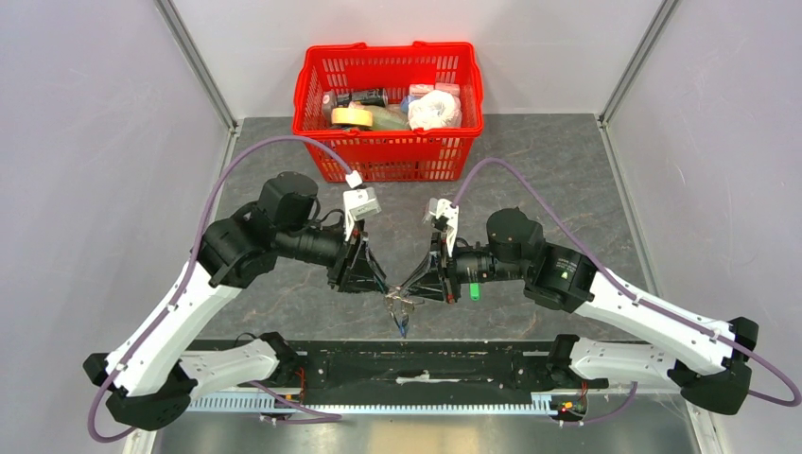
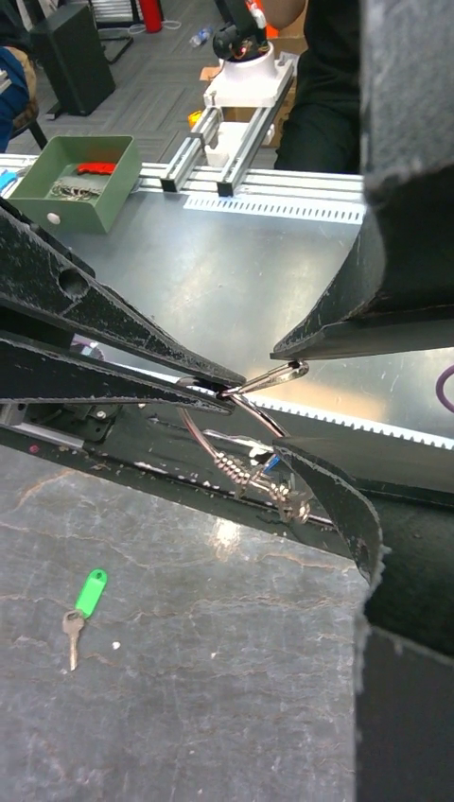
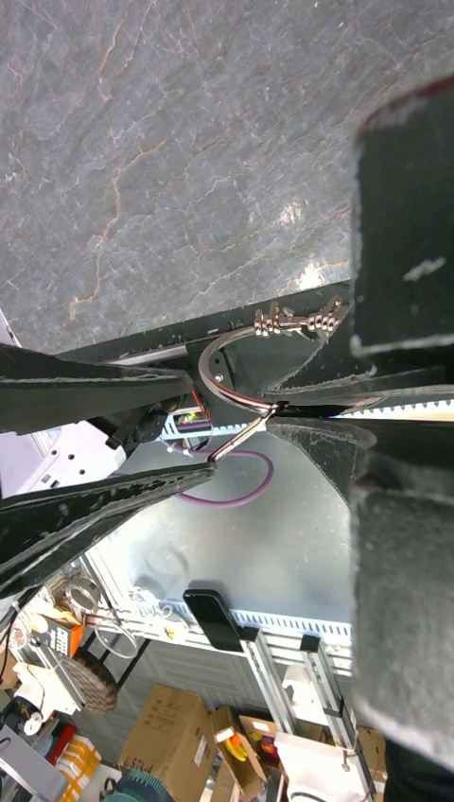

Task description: Put the keys on the keyring

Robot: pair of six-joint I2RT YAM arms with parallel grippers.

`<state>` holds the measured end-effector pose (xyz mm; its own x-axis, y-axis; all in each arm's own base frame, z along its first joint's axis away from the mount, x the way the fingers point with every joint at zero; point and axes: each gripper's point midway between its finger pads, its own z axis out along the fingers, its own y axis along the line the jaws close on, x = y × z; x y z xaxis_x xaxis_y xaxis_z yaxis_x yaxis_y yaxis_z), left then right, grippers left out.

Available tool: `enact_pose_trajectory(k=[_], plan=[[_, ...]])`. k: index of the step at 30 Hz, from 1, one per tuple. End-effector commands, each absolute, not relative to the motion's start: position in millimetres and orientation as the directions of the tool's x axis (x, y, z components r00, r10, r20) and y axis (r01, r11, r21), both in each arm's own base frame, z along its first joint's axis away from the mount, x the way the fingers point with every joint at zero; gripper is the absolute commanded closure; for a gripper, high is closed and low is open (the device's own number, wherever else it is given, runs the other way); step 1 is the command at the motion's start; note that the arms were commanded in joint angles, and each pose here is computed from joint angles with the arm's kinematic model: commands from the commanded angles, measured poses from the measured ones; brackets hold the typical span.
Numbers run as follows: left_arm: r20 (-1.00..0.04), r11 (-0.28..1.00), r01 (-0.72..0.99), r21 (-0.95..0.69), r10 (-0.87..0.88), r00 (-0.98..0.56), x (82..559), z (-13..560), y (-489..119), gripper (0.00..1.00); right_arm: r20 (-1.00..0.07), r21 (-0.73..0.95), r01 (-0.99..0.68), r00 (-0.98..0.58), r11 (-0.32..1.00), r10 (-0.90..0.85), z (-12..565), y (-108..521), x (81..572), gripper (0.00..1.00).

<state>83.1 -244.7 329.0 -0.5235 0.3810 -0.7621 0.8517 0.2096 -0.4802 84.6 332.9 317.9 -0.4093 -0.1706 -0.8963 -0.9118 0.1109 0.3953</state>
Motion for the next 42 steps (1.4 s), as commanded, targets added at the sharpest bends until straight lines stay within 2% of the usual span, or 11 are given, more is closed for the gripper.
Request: enact_pose_trajectory(k=[1, 8, 15, 22, 29, 42], plan=[[-0.871, 0.122, 0.918, -0.378, 0.289, -0.397, 77.7, 364.1, -244.0, 0.58, -0.904, 0.405, -0.912, -0.409, 0.062, -0.127, 339.5, 329.2, 74.5, 1.0], [-0.933, 0.091, 0.943, -0.32, 0.145, -0.33, 70.4, 391.6, -239.9, 0.59, -0.887, 0.462, -0.878, -0.457, 0.125, 0.068, 362.3, 324.8, 89.6, 1.0], [-0.958, 0.265, 0.92, -0.287, -0.068, -0.279, 97.7, 403.0, -229.5, 0.62, -0.838, 0.527, -0.832, -0.474, 0.173, 0.272, 383.6, 317.1, 109.4, 1.0], [-0.942, 0.315, 0.901, -0.297, -0.254, -0.221, 109.5, 416.7, -221.4, 0.62, -0.759, 0.599, -0.78, -0.48, 0.183, 0.44, 392.7, 316.4, 129.8, 1.0], [-0.898, 0.354, 0.853, -0.383, -0.359, -0.254, 128.7, 417.0, -222.6, 0.64, -0.691, 0.641, -0.749, -0.47, 0.165, 0.549, 404.9, 315.3, 141.6, 1.0], [-0.858, 0.286, 0.887, -0.363, -0.475, -0.198, 131.8, 435.9, -228.8, 0.5, -0.555, 0.731, -0.674, -0.5, 0.104, 0.664, 411.1, 322.3, 153.9, 1.0]])
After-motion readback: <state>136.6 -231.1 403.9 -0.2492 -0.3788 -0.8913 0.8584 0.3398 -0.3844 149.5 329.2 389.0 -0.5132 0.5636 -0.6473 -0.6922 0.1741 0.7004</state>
